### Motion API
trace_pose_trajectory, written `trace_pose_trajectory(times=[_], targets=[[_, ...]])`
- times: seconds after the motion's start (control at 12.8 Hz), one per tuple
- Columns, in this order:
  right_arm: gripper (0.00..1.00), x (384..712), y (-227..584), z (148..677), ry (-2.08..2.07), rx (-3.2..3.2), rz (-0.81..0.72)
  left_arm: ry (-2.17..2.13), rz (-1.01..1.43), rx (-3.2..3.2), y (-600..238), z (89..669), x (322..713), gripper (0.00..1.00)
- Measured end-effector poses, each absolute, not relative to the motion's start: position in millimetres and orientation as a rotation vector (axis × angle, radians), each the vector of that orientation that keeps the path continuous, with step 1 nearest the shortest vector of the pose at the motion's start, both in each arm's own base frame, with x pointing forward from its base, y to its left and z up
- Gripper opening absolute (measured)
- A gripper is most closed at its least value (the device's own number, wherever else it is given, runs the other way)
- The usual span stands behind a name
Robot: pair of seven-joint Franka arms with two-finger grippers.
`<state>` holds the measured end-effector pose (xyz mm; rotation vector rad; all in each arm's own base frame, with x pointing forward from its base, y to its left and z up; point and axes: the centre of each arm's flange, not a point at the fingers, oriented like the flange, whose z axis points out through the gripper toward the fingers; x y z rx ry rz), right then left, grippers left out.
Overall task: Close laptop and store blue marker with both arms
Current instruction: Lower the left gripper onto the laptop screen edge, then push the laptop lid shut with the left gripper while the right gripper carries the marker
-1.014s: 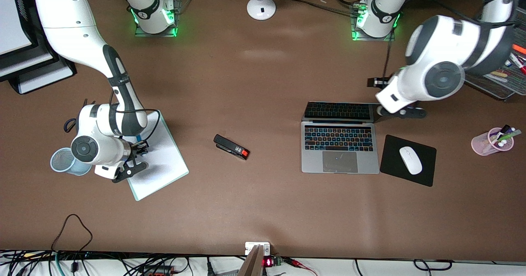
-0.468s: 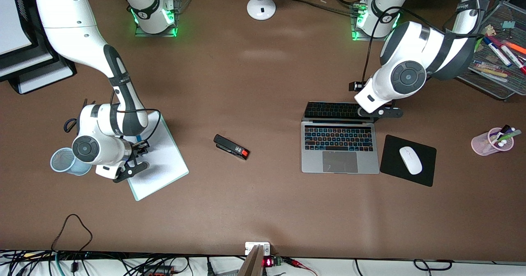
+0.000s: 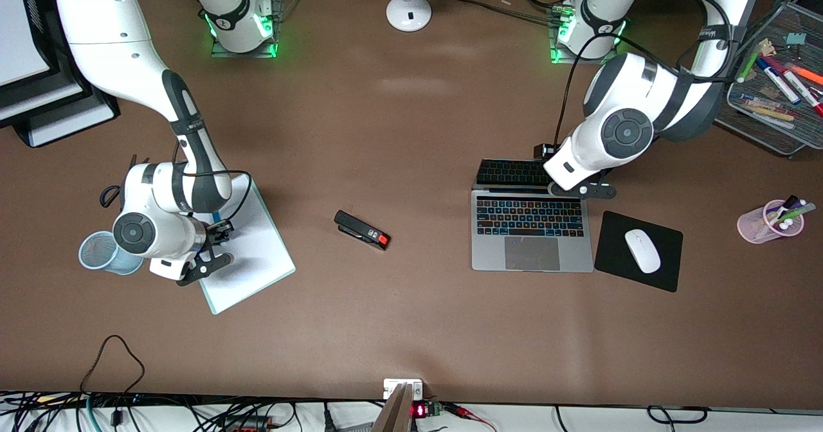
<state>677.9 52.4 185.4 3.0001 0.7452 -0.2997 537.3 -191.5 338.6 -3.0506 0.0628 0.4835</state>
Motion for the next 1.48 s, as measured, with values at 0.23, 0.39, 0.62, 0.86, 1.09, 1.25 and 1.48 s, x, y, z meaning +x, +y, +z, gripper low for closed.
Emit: trace_pose_trajectory(times=[0.23,0.39,0.62,0.86,1.09,1.25,1.48], targets=[[0.2,677.9,52.5,185.4,0.745,3.0,-0.3,0.056,0.438,-3.075,-191.8,336.3,545.2,1.0],[0.18,677.9,52.5,185.5,0.745,3.0,-0.3,0.053,0.414,-3.089,-193.1,337.9,551.6,1.0],[0.18,680.4,54.6,189.4,0.75,2.999,-0.284,0.051,0.375,-3.109,-195.2,337.1,558.6,1.0],[0.18,691.6,67.2,217.9,0.772,2.993,-0.218,0.043,0.38,-3.122,-196.0,318.1,563.5,1.0],[0.18,701.4,71.6,272.4,0.772,2.996,-0.233,0.034,0.354,-3.141,-197.5,308.9,569.1,1.0],[0.18,707.1,73.9,316.6,0.772,2.996,-0.267,0.026,0.316,-3.159,-197.9,304.6,573.8,1.0],[0.18,714.1,73.9,373.9,0.787,2.986,-0.272,0.016,0.262,-3.187,-199.4,293.5,581.1,1.0]])
